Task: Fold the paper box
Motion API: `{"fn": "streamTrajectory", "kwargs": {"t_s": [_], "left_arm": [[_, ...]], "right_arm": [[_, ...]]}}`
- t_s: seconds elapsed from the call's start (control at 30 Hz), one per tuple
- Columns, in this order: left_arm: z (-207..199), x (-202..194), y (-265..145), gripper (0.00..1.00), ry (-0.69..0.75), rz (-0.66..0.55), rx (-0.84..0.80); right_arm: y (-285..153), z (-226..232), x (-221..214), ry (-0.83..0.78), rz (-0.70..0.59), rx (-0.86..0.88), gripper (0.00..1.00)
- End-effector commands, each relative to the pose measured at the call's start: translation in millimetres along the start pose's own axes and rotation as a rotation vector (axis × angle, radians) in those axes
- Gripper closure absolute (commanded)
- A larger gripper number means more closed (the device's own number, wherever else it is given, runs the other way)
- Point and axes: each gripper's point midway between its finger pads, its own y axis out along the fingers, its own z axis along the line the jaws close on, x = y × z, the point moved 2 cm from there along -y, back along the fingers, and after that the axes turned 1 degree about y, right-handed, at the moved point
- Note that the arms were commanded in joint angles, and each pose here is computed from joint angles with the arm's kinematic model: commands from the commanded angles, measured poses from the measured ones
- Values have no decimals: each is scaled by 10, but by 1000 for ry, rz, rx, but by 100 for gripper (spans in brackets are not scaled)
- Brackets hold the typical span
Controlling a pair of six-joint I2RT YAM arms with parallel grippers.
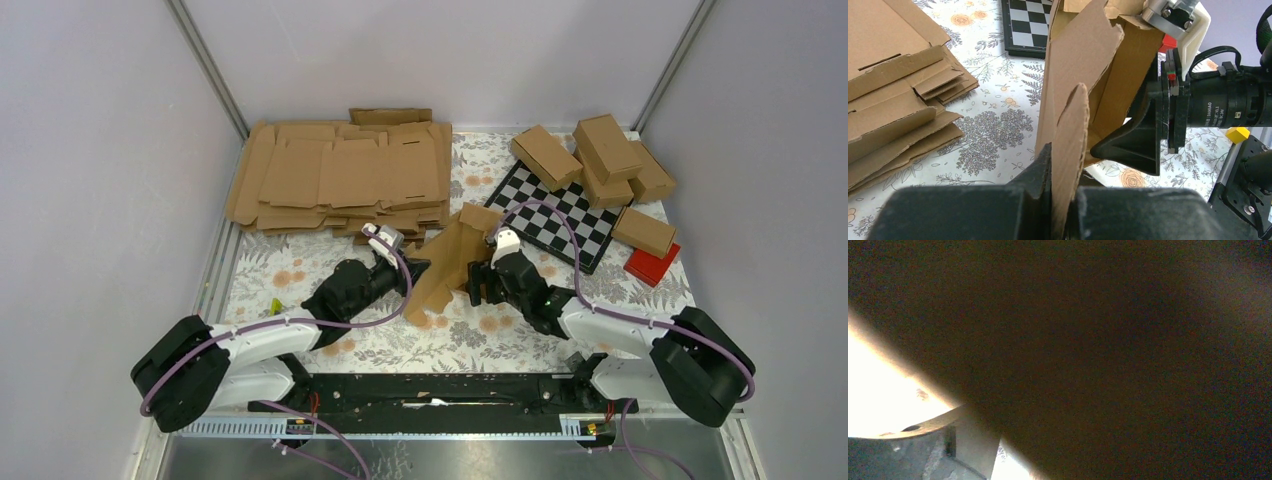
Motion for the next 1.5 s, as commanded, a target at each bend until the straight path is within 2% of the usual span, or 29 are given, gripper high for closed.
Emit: {"fn": "streamTrajectory", "kwargs": {"t_s": [0.0, 0.13, 0.43, 0.8, 1.0, 1.1, 1.27, 1.47], "left_arm": [[-238, 85, 52, 100, -13, -9, -132], [-359, 69, 50, 100, -21, 1, -210], [-288, 42, 71, 100, -21, 15, -164], [-240, 57, 63, 100, -12, 7, -136], [-250, 69, 49, 100, -8, 5, -140], [-254, 83, 43, 100, -7, 1, -142], [-265, 87, 38, 100, -6, 1, -149], [-271, 87, 35, 100, -7, 2, -152]], "right_arm": [[-71, 210, -16, -57, 6, 141, 15], [-85, 214, 9, -41, -16, 146, 12], [-158, 215, -62, -22, -23, 174, 1], [-240, 288, 29, 12, -73, 225, 0], [-209, 235, -20, -2, -63, 198, 0], [-179, 196, -11, -4, -66, 169, 5], [-115, 20, 76, 67, -116, 36, 23], [33, -5, 94, 98, -85, -38, 30]]}}
